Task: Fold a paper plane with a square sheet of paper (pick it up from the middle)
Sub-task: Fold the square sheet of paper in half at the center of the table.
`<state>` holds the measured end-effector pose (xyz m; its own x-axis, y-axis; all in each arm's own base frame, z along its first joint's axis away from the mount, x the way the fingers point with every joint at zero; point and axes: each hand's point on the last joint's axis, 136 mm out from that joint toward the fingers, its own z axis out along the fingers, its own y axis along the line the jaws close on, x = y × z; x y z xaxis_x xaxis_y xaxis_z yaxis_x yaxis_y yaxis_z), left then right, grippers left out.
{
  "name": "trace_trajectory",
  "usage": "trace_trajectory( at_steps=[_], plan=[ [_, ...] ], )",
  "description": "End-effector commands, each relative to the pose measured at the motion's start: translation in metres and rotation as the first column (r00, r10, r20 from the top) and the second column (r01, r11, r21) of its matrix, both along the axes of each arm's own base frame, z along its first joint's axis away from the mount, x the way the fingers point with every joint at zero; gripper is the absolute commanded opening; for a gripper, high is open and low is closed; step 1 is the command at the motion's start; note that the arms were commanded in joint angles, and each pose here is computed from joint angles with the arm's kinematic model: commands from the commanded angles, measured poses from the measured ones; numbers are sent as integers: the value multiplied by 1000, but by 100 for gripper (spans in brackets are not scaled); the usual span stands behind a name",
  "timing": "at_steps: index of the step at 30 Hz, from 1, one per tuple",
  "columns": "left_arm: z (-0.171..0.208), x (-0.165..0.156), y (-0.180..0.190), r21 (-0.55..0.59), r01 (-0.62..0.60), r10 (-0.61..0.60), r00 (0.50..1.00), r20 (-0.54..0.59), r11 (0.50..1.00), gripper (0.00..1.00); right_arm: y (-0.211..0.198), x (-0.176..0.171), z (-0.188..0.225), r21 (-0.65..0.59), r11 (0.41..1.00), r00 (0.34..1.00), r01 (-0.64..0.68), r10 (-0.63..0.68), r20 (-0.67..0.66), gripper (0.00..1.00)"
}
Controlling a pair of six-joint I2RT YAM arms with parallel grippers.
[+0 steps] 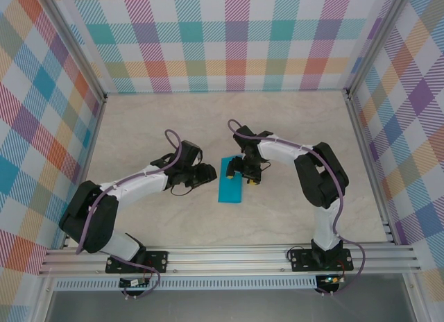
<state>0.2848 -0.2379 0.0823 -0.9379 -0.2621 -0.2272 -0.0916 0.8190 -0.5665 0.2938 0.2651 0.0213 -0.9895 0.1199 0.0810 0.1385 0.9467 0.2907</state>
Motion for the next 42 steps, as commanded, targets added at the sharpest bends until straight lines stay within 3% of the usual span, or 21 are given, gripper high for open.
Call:
trace_trajectory(
  at_steps=[1,29,36,42],
  plan=[
    [10,11,-5,-29,-8,9,1000,19,1000,38,-29,-23,-38,-154,987,995,-36,20,-99,76],
    [4,9,-5,-20,-5,5,1000,-1,1000,36,-30,-20,-38,-170,985,995,3,-21,-102,75],
    [4,8,-3,-16,-3,3,1000,-2,1000,36,-19,-19,-33,-100,995,996,10,-19,-89,71],
    [4,7,-3,-12,-1,1,1000,-2,1000,36,-19,-14,-14,-76,997,998,21,-25,-50,75]
  ],
)
